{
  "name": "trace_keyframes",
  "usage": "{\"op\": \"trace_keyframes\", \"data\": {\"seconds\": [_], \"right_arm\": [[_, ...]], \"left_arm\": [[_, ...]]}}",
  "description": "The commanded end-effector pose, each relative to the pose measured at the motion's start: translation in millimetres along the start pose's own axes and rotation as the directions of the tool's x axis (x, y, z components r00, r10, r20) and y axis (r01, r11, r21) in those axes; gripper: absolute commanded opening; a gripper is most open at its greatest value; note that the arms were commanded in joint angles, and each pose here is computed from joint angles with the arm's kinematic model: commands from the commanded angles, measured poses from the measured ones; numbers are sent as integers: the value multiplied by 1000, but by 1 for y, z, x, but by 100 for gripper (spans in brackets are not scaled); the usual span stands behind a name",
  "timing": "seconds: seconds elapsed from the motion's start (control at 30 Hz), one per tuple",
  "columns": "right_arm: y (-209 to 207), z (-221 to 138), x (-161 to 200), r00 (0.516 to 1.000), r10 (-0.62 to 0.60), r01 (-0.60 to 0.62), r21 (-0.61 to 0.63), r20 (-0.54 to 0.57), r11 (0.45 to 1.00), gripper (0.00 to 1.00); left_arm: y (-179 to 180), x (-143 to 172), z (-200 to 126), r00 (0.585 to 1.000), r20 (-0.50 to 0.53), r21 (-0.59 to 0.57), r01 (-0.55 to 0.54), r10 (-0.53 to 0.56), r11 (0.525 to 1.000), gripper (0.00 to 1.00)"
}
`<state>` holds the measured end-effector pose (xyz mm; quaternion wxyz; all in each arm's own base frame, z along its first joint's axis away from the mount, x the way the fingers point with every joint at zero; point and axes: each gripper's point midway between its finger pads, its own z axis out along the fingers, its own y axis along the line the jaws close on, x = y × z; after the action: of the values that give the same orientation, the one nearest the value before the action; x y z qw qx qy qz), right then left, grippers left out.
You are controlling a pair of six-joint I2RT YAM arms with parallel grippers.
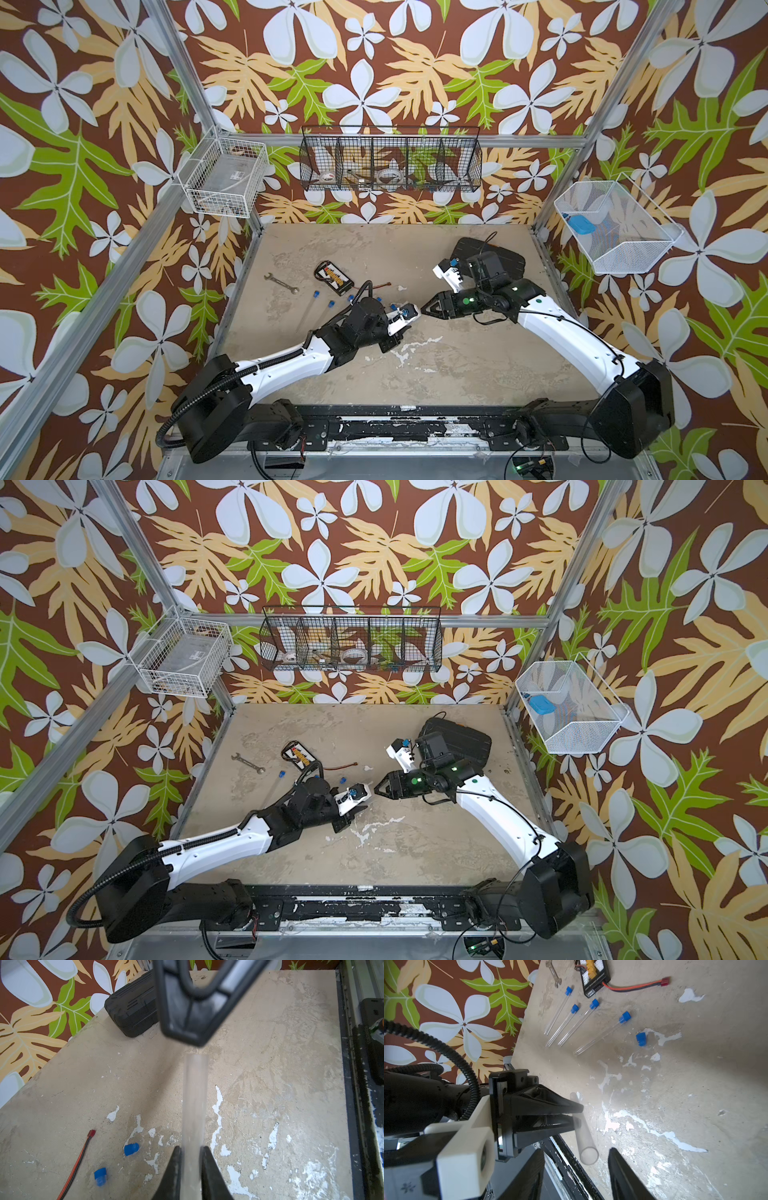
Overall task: Insert stoppers into test tubes
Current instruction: Pick up the test tube at the center of the board.
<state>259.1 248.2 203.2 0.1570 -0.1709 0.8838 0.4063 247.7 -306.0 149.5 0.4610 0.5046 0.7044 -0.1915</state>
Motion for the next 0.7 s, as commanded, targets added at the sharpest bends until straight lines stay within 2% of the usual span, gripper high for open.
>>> {"op": "trace_keyframes", "data": {"seconds": [0.0,0.17,0.4,0.67], "right_arm": [[-10,4,8,999,12,-10,55,-44,998,52],[-11,9,10,997,23,-19,47,-70,999,49],[-1,20,16,992,34,-36,-14,-124,999,37],[-3,26,16,989,50,-54,-27,-138,998,30]], "left_arm": [[1,-9,-1,999,29,-1,-12,12,1000,0],[3,-12,-2,999,43,-7,-17,18,1000,0],[3,-15,-3,998,56,-7,-26,27,1000,0],[2,-15,-3,998,56,-7,-37,37,999,0]]}}
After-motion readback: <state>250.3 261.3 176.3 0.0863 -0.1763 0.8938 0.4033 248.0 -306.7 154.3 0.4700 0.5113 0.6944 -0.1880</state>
